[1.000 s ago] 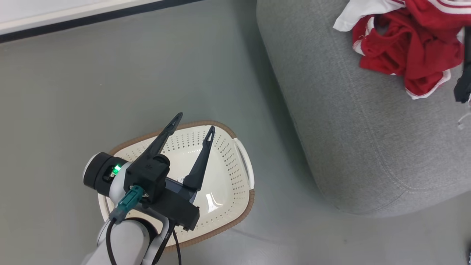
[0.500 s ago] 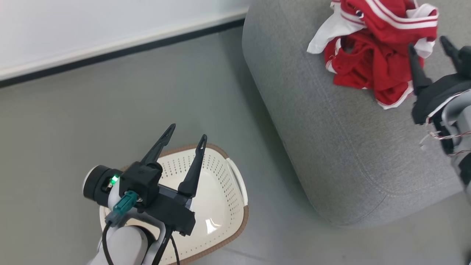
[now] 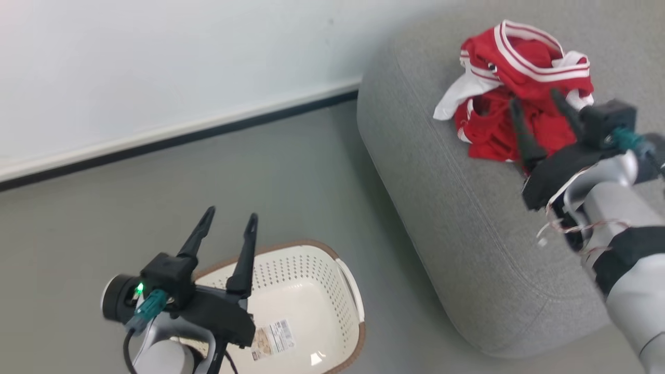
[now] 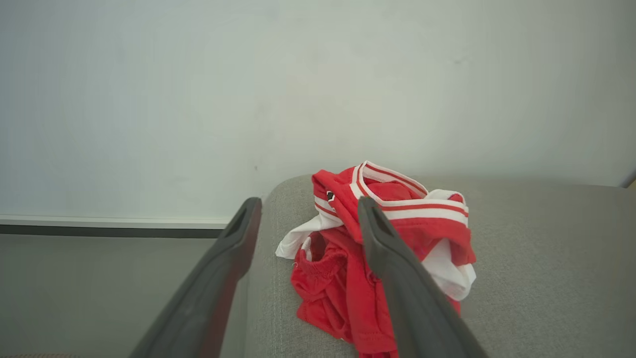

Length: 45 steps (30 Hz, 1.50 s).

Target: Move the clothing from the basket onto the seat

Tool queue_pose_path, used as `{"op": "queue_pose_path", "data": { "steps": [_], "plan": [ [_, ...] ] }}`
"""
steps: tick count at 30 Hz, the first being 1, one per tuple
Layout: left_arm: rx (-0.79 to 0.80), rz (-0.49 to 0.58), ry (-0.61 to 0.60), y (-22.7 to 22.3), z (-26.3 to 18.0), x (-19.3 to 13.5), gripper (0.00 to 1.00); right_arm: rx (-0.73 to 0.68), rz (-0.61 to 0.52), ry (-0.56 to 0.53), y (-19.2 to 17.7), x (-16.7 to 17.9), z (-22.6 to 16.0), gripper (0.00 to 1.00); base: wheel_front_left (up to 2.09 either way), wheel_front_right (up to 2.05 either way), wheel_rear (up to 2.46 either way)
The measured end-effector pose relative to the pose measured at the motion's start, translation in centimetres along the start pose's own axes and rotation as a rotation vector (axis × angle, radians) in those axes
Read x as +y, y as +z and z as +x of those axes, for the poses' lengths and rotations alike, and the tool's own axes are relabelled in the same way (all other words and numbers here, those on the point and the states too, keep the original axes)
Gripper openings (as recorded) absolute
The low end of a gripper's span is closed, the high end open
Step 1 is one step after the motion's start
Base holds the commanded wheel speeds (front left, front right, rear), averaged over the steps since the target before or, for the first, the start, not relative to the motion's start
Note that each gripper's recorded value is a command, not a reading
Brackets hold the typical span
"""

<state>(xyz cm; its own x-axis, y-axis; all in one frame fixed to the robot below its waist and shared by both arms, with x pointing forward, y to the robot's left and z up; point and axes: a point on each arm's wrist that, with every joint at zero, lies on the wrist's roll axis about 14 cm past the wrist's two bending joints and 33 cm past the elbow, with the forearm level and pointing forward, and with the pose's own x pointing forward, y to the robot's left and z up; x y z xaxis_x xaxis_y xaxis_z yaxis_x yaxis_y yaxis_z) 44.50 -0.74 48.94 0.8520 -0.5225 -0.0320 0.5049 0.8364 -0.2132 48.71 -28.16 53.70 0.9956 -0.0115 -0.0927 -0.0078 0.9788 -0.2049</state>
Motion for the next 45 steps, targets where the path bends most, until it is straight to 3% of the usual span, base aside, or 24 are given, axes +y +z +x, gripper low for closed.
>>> {"op": "queue_pose_path", "data": {
  "steps": [16,28,45],
  "plan": [
    [-0.065,0.004,0.3,1.5,-8.3,7.0,1.0,-0.105,0.124,0.133,1.7,8.6,-3.3,1.0,0.0,0.0,0.0],
    [-0.107,0.002,0.443,1.8,-14.3,9.5,1.0,-0.149,0.207,0.177,1.4,13.3,-7.5,1.0,0.0,0.0,0.0],
    [-0.108,0.002,0.542,1.0,-19.5,10.6,1.0,-0.188,0.291,0.168,0.7,14.6,-12.3,1.0,0.0,0.0,0.0]
  ]
}}
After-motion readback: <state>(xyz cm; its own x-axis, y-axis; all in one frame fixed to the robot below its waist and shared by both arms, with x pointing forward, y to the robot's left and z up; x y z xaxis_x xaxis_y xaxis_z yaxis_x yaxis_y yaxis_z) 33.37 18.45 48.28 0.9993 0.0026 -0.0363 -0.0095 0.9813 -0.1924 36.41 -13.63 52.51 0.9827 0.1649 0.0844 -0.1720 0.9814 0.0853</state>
